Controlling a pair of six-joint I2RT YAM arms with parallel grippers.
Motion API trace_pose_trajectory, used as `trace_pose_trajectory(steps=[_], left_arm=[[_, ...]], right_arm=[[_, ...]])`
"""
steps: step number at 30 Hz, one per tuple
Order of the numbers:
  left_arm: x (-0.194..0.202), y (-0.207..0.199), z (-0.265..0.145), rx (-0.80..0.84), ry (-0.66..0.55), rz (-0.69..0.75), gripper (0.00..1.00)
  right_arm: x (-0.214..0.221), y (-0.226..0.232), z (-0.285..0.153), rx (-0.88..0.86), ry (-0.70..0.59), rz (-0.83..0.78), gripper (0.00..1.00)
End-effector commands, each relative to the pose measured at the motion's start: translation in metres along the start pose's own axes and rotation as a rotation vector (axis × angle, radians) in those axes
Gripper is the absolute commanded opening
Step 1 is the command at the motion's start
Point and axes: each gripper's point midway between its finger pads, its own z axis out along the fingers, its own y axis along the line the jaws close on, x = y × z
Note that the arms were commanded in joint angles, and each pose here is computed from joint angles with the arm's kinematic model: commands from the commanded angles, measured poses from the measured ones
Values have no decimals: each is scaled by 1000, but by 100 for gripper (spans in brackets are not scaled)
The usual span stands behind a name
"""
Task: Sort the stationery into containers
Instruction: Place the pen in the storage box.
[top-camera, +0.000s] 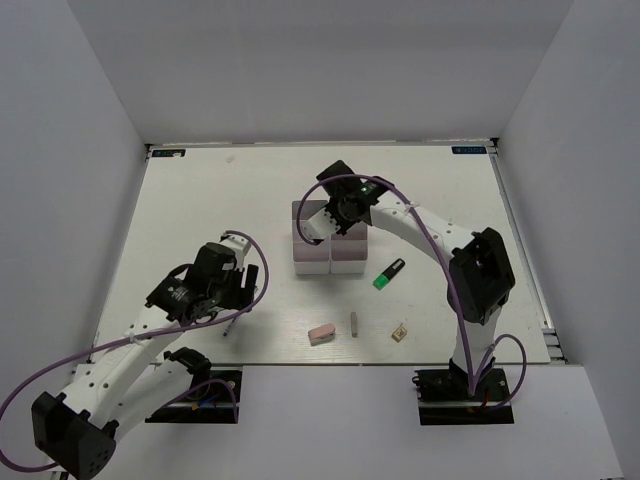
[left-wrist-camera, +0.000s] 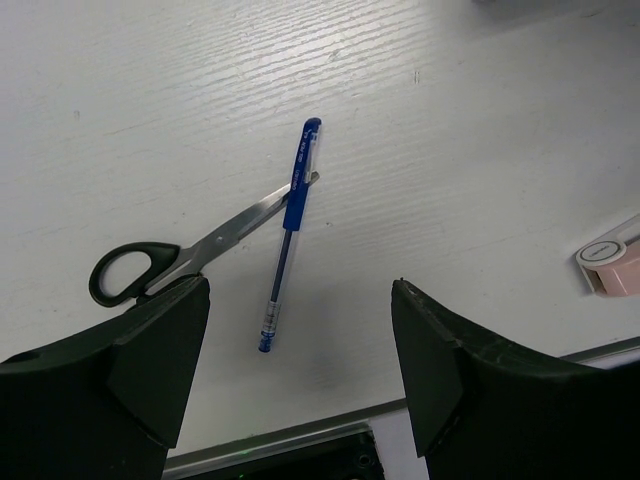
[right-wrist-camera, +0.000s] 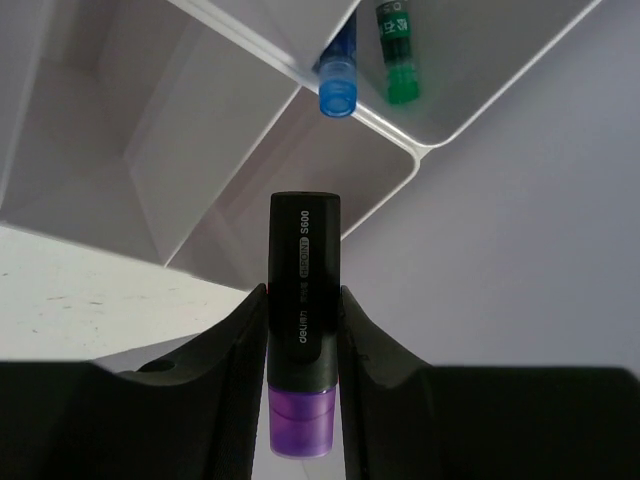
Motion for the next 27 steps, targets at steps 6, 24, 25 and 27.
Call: trace_pose_trajectory(steps=[6, 24, 25, 27], left_arm=[[0, -1, -3, 15, -20, 2, 84], [4, -2, 1, 20, 4, 4, 67], [3, -3, 1, 26, 1, 2, 36], [3, -6, 1, 41, 6, 8, 6]], right_arm=[[5, -16, -7, 34, 64, 4, 32], [-11, 10, -95, -59, -180, 336, 0], [-15, 27, -98, -121, -212, 365, 0], [-21, 69, -125, -242, -335, 406, 0]])
